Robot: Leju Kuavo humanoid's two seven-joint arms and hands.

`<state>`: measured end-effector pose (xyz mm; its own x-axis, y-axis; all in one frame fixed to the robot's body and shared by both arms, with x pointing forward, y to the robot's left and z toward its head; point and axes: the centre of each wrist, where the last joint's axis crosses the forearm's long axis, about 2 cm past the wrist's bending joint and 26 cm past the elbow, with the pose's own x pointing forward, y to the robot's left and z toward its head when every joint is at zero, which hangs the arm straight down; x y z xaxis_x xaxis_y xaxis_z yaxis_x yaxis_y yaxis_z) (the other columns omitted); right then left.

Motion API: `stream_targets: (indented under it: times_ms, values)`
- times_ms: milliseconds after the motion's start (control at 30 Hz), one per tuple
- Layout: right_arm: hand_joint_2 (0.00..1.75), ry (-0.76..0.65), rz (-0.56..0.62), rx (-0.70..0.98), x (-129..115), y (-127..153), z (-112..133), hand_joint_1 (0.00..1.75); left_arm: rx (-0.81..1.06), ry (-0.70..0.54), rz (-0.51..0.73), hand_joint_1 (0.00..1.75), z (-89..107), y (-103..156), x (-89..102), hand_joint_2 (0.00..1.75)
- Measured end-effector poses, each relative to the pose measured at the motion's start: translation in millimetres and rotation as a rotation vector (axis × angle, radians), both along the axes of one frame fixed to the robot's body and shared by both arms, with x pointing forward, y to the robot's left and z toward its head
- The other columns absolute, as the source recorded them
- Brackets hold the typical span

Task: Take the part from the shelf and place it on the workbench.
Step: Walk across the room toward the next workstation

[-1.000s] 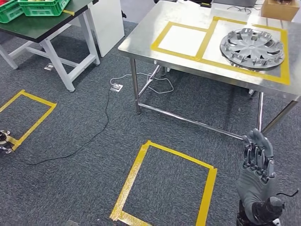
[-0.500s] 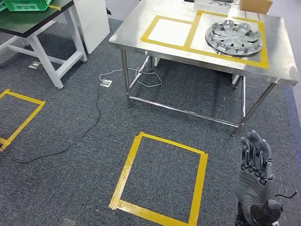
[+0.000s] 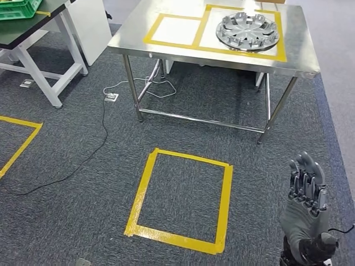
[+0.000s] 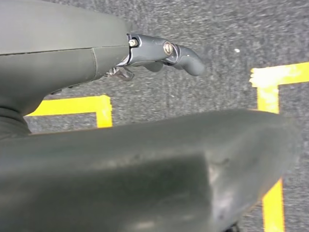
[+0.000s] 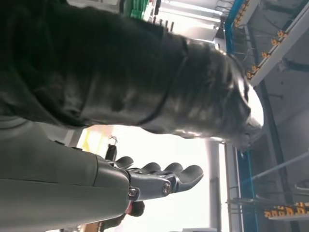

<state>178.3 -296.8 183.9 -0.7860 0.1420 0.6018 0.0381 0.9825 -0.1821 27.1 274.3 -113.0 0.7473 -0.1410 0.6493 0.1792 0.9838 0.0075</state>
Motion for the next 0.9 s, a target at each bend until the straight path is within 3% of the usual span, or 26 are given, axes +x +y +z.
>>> stream_targets:
  times_ms: [900]
  values:
    - [0.0,-0.007,-0.004,0.002,1.1,-0.2,1.4,0.0,-0.003,-0.004,0.006,0.0,0.2,-0.6,2.5,0.0]
